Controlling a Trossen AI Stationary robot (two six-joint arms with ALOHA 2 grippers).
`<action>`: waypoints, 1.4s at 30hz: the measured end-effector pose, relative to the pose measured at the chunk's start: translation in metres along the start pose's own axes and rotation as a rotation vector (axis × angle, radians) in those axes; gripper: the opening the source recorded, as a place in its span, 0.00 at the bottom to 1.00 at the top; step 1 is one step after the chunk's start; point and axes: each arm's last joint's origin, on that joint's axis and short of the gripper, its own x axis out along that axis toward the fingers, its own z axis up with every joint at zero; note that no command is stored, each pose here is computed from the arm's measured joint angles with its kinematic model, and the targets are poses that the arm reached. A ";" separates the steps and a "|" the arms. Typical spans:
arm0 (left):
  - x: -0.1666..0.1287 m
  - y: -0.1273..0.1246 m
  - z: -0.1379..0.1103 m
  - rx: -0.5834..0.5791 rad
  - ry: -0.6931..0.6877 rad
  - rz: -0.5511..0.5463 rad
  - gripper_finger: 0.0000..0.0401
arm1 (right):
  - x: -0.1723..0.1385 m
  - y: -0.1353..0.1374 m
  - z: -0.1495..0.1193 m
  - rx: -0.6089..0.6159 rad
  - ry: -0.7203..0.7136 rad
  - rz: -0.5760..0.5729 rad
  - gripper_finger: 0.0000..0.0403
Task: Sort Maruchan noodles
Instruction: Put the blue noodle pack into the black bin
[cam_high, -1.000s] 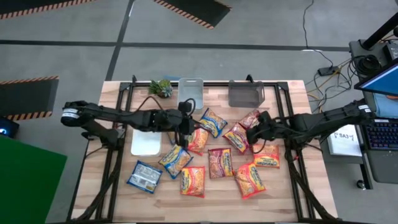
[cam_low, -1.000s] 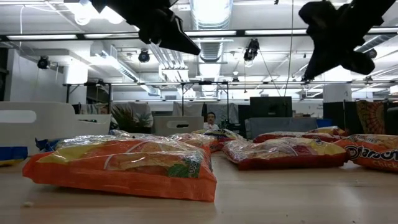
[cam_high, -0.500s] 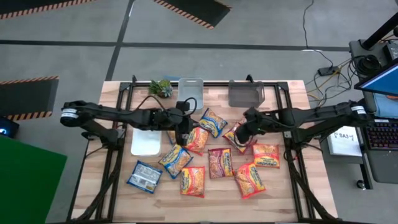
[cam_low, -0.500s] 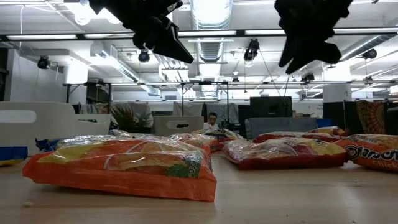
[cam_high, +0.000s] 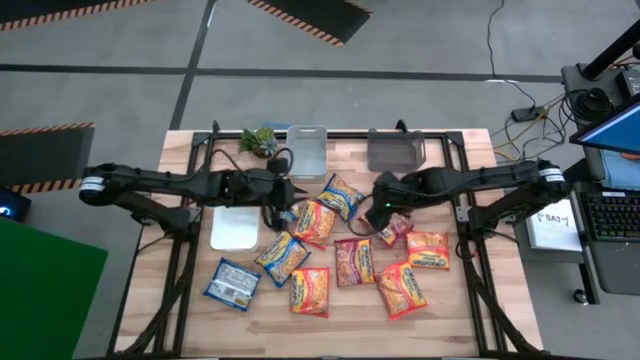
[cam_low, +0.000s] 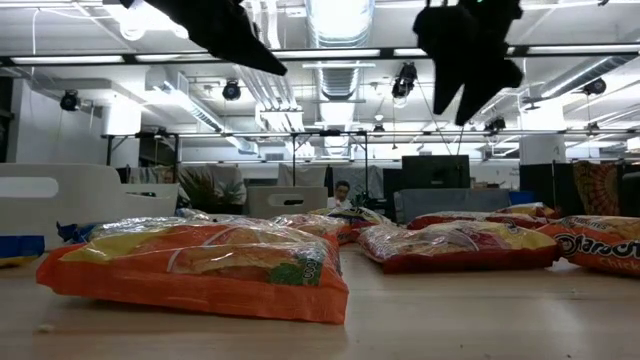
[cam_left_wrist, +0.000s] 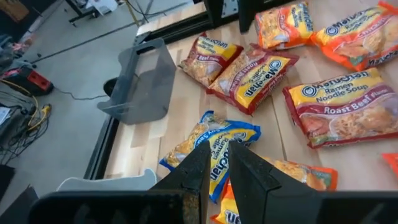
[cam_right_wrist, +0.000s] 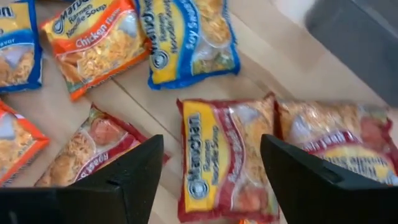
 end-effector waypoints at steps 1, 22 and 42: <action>-0.003 0.000 -0.002 -0.005 -0.010 0.003 0.10 | 0.005 0.004 0.002 -0.023 -0.001 0.001 0.64; -0.033 0.005 -0.010 -0.078 -0.099 0.035 0.10 | 0.126 0.040 0.039 -0.215 -0.138 -0.010 0.62; -0.033 0.005 -0.008 -0.063 -0.119 0.044 0.10 | 0.171 0.036 0.033 -0.208 -0.101 -0.140 0.31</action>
